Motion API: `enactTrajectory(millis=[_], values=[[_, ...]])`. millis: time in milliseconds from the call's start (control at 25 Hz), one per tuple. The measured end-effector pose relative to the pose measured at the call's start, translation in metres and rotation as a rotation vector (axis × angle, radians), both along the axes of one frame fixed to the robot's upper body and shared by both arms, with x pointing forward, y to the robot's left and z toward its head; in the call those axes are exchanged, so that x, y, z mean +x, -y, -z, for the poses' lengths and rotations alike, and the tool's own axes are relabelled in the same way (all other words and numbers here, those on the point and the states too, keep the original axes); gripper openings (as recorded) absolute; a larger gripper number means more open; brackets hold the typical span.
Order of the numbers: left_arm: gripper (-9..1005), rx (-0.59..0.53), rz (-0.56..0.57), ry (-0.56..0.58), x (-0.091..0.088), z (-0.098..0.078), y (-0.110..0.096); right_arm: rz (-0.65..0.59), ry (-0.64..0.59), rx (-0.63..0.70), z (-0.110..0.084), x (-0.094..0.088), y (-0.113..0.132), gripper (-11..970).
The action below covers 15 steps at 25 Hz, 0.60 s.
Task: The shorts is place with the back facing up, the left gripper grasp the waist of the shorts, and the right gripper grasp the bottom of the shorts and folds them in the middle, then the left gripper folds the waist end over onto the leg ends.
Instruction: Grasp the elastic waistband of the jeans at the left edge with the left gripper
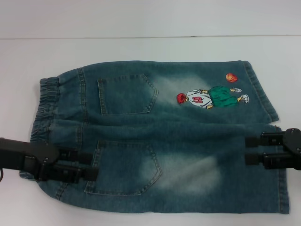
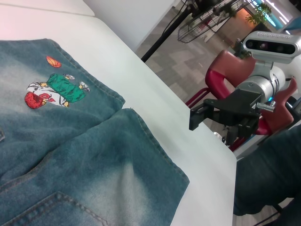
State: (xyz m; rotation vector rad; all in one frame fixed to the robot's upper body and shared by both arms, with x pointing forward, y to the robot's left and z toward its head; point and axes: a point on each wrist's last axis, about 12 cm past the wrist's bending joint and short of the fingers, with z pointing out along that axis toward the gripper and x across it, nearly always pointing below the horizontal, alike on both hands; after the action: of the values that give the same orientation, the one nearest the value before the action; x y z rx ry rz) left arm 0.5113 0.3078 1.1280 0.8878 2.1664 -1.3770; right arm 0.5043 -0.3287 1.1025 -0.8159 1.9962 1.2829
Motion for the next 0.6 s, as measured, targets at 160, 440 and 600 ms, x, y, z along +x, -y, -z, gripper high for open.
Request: enactTrajectory(millis=[160,440,600], values=[[725,0.002,0.002,0.001,0.0006,-0.0002,0.0005,0.0,0.001,-0.001,-0.0002,0.0005,-0.0002,733],[712,0.004,-0.005,-0.009,0.0012,-0.0005,0.0002,0.002,0.003,-0.003,0.0001,0.0015,-0.001,734],[705,0.033,-0.063,-0.099,0.0067,-0.0061,-0.0057,0.003,0.003,-0.003,0.0004,0.0016,-0.0015,734]])
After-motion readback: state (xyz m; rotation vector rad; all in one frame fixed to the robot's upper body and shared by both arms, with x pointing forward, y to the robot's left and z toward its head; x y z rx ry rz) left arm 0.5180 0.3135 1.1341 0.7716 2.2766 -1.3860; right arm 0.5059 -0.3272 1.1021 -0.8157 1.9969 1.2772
